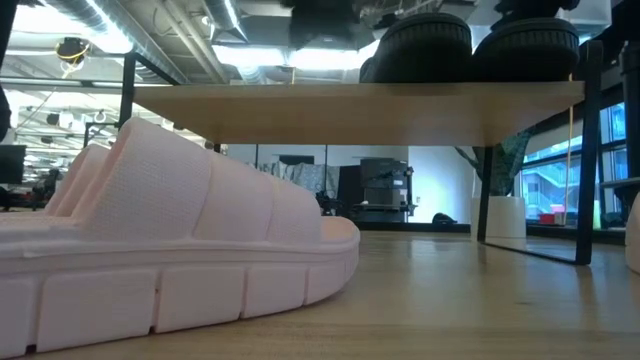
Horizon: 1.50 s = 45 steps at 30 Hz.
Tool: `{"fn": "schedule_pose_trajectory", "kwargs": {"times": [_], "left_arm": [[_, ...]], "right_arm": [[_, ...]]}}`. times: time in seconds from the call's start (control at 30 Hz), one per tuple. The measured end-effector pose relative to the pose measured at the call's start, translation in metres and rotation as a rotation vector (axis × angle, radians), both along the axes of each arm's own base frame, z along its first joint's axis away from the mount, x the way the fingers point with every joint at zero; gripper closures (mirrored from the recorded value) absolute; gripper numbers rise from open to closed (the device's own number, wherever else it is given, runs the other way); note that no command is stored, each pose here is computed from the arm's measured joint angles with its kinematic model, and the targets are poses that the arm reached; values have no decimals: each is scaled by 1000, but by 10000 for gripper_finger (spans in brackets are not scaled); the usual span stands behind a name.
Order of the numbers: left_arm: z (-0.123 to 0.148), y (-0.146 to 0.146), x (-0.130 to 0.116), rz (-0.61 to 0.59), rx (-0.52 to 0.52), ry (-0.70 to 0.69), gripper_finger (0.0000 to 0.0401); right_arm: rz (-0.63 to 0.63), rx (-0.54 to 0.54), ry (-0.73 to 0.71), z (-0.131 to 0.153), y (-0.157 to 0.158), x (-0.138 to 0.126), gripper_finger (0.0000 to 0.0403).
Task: Pick and place slides into the shelf
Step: Put the black slides on the shelf
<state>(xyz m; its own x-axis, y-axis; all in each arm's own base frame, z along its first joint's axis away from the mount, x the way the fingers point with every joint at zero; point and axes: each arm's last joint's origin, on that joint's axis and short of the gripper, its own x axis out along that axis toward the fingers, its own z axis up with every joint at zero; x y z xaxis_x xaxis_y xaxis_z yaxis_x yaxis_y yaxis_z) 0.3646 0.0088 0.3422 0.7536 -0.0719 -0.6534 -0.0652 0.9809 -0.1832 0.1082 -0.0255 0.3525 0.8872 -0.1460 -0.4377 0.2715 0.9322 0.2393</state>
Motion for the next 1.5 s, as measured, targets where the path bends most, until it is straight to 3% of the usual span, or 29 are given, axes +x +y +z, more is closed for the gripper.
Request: {"fn": "schedule_pose_trajectory", "kwargs": {"times": [0.47, 0.67, 0.9, 1.5], "left_arm": [[3, -35, 16, -88, 9, -143, 282], [-16, -35, 29, 10, 66, -101, 282], [-36, -37, 43, 28, 45, -63, 282], [-39, -35, 49, 97, 67, -92, 282]], "right_arm": [[-2, 15, 47, -5, -4, 16, 243], [-6, 22, 38, -4, -4, 16, 244], [-12, 31, 36, -4, -4, 16, 244], [-12, 31, 36, -4, -4, 16, 243]]}}
